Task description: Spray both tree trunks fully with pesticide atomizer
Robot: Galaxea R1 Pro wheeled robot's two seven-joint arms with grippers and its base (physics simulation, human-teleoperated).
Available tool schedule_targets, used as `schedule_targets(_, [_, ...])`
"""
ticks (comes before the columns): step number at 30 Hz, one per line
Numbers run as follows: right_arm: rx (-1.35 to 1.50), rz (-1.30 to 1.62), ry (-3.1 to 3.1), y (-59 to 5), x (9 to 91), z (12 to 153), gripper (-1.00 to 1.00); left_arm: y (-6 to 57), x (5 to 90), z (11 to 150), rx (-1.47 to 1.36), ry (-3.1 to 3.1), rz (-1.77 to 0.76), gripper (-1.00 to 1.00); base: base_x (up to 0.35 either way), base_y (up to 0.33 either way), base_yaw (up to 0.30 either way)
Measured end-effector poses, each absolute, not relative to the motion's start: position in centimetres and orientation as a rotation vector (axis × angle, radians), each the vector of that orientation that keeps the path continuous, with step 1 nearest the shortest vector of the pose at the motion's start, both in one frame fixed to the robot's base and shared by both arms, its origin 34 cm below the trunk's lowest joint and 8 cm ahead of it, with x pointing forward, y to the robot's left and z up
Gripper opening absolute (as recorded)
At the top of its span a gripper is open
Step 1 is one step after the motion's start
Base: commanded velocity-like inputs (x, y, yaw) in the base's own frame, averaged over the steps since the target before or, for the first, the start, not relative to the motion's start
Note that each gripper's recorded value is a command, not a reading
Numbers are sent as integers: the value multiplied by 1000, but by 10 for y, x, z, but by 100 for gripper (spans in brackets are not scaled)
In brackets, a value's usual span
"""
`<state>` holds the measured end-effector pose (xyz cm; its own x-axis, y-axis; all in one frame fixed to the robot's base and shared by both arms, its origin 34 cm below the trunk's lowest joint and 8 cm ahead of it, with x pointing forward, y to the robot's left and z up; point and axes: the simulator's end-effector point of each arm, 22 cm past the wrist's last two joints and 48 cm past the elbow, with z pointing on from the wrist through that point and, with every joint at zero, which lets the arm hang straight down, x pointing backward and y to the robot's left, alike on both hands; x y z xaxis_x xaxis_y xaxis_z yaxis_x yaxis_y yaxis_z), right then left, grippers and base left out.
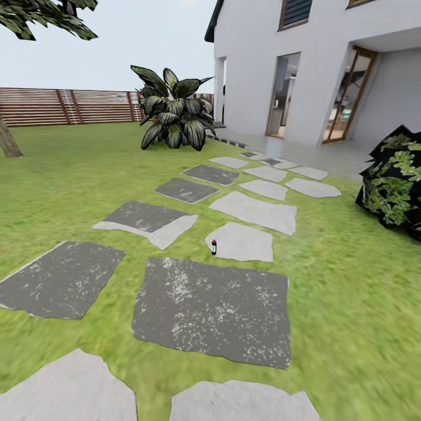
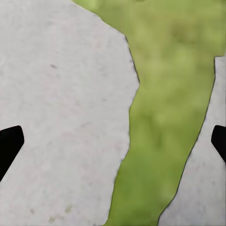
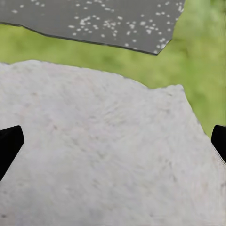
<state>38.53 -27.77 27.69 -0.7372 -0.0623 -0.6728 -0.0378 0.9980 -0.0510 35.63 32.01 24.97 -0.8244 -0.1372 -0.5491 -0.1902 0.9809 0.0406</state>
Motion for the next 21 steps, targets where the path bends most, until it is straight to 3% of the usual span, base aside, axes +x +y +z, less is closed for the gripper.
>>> schedule_targets(8, [-70,-44,2401,-278,385,277,100,320,356,250,-230,2553,125,100,339,76,-117])
schedule_targets(21, [-70,-44,2401,-278,385,277,100,320,356,250,-230,2553,125,100,339,77,-248])
